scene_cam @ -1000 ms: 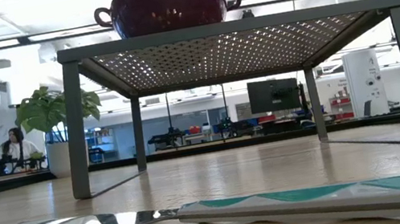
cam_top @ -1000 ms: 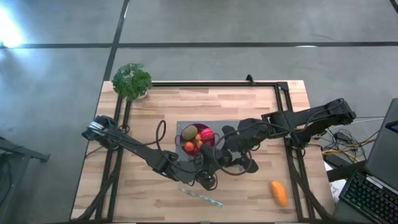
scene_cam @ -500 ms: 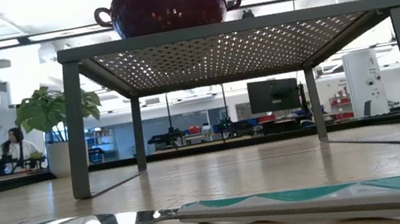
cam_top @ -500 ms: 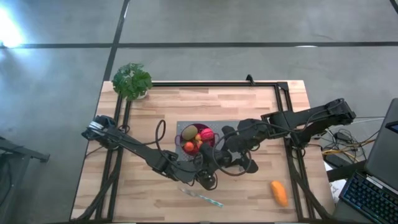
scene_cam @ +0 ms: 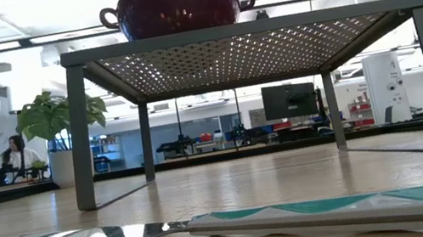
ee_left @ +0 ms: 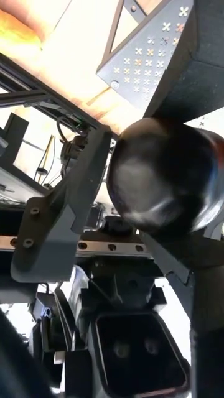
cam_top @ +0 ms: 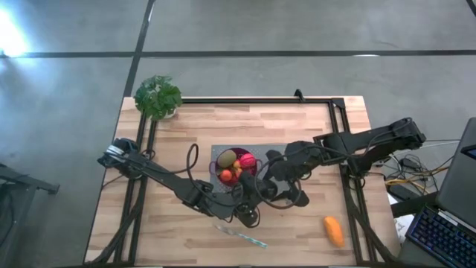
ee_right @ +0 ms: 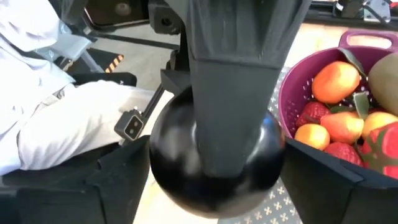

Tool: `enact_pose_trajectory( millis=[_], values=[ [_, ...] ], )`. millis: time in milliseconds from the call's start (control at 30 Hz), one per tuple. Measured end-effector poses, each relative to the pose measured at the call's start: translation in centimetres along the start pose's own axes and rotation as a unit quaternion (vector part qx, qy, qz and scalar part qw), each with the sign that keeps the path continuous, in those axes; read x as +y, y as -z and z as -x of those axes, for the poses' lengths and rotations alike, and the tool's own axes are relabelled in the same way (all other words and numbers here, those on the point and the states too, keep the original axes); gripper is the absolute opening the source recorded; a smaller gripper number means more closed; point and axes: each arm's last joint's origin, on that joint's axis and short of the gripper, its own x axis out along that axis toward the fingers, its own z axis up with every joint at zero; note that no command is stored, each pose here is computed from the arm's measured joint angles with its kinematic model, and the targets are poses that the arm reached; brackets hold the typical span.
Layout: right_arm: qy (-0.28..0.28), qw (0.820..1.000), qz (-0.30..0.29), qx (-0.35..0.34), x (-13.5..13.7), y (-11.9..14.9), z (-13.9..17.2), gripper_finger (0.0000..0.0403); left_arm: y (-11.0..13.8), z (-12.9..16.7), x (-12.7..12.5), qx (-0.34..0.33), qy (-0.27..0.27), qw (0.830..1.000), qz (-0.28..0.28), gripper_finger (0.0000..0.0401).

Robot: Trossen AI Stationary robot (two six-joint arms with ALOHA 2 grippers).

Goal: Pick & Place Fruit
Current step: Put the plum into the purple strainer bowl

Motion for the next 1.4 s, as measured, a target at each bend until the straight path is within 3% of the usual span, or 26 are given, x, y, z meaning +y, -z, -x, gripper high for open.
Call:
enact_pose_trajectory(
  millis=[300,500,700,1067,1233,1400],
  values=[
    [0.008,0.998,-0.029,0.046,0.5,0.1,1.9,0.0359,0.0,0.3,0.5,0.029,-0.020,0.999,0.004,0.0261],
    [0.107,0.987,-0.068,0.095,0.5,1.1,4.3,0.0339,-0.3,1.8,1.8,0.085,-0.060,0.994,0.020,0.0261],
    [0.149,0.980,-0.091,0.095,0.9,1.9,6.9,0.0311,0.2,3.7,3.4,0.133,-0.079,0.987,0.043,0.0261],
    [0.205,0.970,-0.116,0.062,1.6,3.1,11.3,0.0271,3.5,8.0,8.3,0.137,-0.067,0.962,0.227,0.0261],
    [0.257,0.957,-0.128,0.043,1.8,3.8,13.4,0.0260,5.0,9.1,9.5,0.112,-0.018,0.935,0.336,0.0261],
    [0.290,0.948,-0.130,0.009,1.9,4.2,15.4,0.0256,6.6,8.9,9.1,0.130,0.067,0.905,0.400,0.0261]
  ],
)
